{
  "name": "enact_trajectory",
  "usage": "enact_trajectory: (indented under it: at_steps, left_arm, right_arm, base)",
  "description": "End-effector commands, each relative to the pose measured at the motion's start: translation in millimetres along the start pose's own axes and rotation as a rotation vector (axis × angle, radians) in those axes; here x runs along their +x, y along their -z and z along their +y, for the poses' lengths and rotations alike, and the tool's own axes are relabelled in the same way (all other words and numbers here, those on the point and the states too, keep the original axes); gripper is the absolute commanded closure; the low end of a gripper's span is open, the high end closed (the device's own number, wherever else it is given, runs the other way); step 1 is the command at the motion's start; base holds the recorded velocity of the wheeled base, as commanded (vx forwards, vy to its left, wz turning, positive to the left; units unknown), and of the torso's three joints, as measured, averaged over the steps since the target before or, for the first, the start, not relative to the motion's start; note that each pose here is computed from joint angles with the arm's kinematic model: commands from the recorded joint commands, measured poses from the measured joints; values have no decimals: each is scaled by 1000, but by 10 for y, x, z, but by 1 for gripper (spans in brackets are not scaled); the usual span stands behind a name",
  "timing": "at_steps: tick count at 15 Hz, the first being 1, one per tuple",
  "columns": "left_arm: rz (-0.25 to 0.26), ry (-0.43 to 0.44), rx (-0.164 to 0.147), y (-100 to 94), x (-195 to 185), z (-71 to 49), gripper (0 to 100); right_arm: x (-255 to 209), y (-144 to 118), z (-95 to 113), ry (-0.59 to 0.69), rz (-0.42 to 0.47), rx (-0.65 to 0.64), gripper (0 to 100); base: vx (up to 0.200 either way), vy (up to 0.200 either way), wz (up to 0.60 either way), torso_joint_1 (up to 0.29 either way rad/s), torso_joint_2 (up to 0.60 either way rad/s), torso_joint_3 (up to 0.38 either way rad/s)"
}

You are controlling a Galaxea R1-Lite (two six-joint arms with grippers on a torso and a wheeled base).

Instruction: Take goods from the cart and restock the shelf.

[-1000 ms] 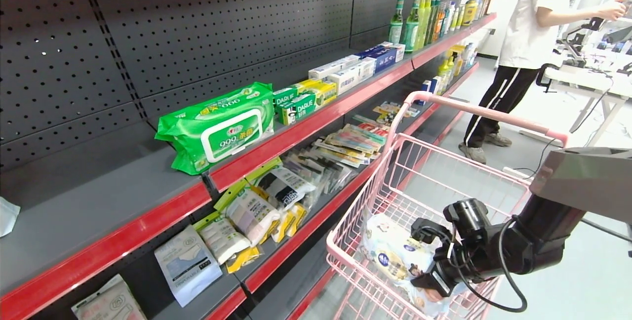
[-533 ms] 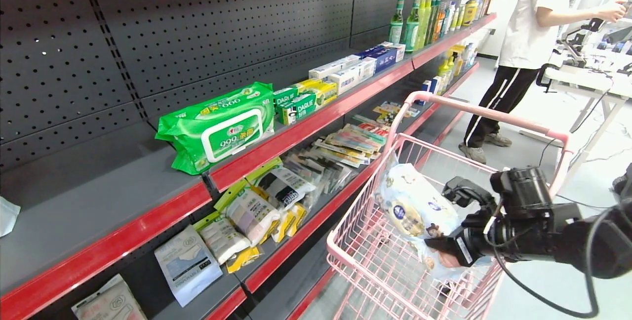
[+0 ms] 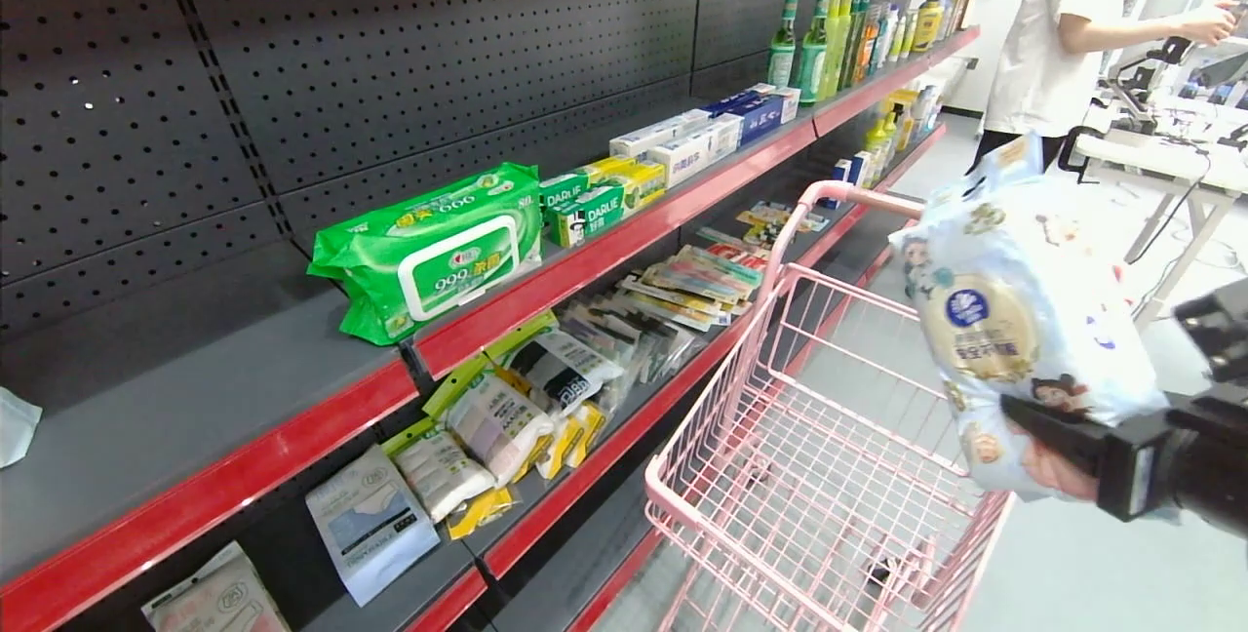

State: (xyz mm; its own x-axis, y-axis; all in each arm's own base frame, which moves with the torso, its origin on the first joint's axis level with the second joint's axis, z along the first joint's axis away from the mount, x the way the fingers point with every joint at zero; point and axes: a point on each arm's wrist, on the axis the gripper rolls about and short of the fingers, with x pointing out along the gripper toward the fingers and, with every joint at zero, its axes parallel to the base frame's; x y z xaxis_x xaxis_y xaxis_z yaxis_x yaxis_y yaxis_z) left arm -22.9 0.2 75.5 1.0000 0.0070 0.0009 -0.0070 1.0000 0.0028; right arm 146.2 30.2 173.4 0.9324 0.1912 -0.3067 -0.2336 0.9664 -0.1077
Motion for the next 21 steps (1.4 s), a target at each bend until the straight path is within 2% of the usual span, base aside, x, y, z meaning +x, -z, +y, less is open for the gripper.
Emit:
enact_trajectory:
  at_steps: [1,3,4,7,10,17,21]
  left_arm:
    - [-1,-1,0,-4,-1,0,0]
    - [-1,-1,0,-4,-1,0,0]
    - [1,-1,0,0,1,0,0]
    - [1,-1,0,0,1,0,0]
    - [-1,-1,2,-2,1,0,0]
    - [-1,-1,0,-2,1,0,0]
    - [1,-1,0,0,1,0,0]
  right_arm:
    - [-693,140,-39,138,-180,16,100]
    - [-937,274,-16,161,-171,-37,100]
    - [-1236,465,22,163,-142,-93,100]
    - [-1613,699,69,143,-128,-98,100]
    - [-1746,888,99,137,-143,-102,100]
    - [-1749,1008,113,140,-114,-101,100]
    - [-1751,1005,113,142,-115,-103,100]
  base:
    - [0,0,0,0,0,0]
    - [0,0,0,0,0,0]
    - [0,0,0,0,0,0]
    - [0,0,0,0,0,0]
    - [0,0,0,0,0,0]
    - [0,0,0,12,-25,-15]
    - [0,0,0,201,-492,-284]
